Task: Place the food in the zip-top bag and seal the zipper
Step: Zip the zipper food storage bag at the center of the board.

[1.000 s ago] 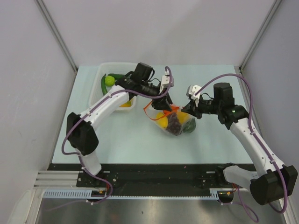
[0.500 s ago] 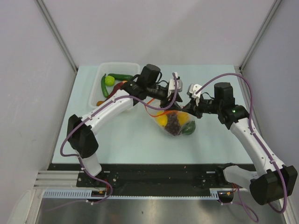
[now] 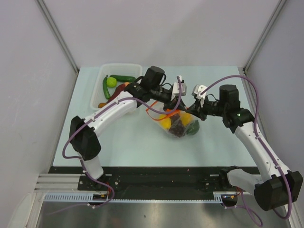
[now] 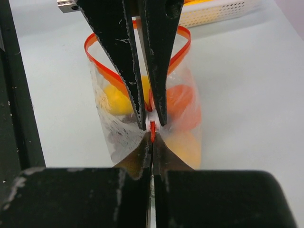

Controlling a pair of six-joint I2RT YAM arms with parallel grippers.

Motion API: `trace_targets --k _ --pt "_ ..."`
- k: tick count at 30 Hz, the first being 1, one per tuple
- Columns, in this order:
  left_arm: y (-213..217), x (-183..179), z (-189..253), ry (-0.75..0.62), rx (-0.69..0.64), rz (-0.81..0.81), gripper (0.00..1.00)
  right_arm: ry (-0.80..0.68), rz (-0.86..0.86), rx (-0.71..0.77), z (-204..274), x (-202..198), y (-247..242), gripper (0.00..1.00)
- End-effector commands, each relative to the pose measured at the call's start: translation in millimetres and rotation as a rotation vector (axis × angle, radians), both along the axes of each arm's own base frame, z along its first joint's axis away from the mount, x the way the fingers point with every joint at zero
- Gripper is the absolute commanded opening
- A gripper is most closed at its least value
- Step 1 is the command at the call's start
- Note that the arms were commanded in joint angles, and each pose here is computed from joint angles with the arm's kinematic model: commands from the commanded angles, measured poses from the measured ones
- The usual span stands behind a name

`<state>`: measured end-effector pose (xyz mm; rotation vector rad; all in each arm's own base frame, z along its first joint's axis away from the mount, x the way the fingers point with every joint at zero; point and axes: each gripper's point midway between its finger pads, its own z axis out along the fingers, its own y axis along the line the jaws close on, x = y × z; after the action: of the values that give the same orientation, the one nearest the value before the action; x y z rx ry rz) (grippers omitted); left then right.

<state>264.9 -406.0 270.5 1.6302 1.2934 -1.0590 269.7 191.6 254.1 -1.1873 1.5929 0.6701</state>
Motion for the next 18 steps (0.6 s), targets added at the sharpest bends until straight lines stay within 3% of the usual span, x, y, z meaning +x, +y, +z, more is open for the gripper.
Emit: trace_targets --k 1,11,18 --pt "13 26 -4 -0.021 0.022 0.052 0.0 -0.1 -0.023 0.061 33 3 -4 0.0" --pt "46 52 -25 -0.044 0.126 0.12 0.0 -0.084 -0.149 0.1 38 19 -31 0.0" --pt "93 86 -33 -0.053 0.189 0.231 0.0 -0.091 -0.245 0.105 39 34 -61 0.0"
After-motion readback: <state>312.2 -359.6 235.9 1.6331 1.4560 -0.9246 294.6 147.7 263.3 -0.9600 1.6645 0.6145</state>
